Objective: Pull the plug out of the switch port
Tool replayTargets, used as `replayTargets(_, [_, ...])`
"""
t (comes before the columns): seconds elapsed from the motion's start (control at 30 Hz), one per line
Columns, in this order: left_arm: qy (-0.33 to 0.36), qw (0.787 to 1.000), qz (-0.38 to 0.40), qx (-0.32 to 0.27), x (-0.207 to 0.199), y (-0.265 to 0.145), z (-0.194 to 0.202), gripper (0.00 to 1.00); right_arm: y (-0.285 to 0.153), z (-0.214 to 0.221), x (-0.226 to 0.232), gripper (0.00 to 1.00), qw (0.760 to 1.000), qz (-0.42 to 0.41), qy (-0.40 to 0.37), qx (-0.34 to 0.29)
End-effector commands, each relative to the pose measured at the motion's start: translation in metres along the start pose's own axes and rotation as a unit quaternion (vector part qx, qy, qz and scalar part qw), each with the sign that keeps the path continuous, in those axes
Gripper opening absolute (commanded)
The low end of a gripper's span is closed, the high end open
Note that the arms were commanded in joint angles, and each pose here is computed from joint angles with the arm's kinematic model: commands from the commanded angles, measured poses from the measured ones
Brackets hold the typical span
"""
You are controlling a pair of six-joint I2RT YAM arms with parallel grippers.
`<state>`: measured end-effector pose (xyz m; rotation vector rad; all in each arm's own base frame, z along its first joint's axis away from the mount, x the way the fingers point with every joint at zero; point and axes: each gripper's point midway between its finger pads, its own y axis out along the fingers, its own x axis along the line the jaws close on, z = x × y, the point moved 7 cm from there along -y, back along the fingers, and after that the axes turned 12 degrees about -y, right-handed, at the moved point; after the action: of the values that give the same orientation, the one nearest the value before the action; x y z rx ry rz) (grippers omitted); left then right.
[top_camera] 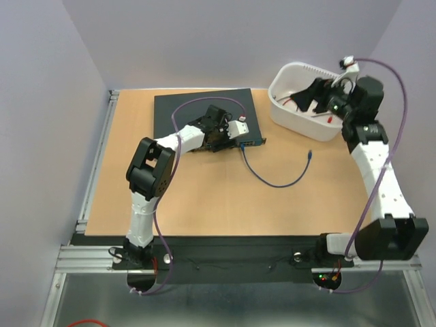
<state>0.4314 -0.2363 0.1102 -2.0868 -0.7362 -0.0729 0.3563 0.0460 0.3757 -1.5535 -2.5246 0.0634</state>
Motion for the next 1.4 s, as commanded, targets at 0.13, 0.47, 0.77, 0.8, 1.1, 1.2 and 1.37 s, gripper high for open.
replayTargets(0.13, [-0.030,0.997,-0.074,-0.008,0.031,-0.010,-0.007,0.78,0.013,0.118,0.102,0.72,0.978,-0.160,0.110,0.078])
replayTargets(0.47, [-0.047,0.996,-0.070,-0.011,0.029,-0.008,-0.004,0.78,0.072,0.219,0.106,0.42,0.935,-0.138,0.305,0.113])
replayTargets(0.77, [-0.040,0.996,-0.074,-0.007,0.030,-0.007,-0.002,0.78,0.126,0.261,0.089,0.47,0.927,-0.100,0.338,0.124])
replayTargets(0.8, [-0.039,0.997,-0.073,-0.007,0.029,-0.007,-0.002,0.78,0.131,0.271,0.085,0.47,0.926,-0.086,0.344,0.128])
replayTargets(1.1, [-0.034,0.997,-0.071,-0.005,0.029,-0.005,-0.001,0.78,0.161,0.288,0.076,0.45,0.918,-0.075,0.374,0.106])
replayTargets(1.2, [-0.031,0.997,-0.071,-0.004,0.029,-0.004,0.000,0.78,0.164,0.296,0.074,0.42,0.915,-0.063,0.386,0.101])
replayTargets(1.37, [-0.031,0.997,-0.070,-0.004,0.029,-0.003,0.000,0.78,0.170,0.301,0.072,0.36,0.909,-0.061,0.400,0.096])
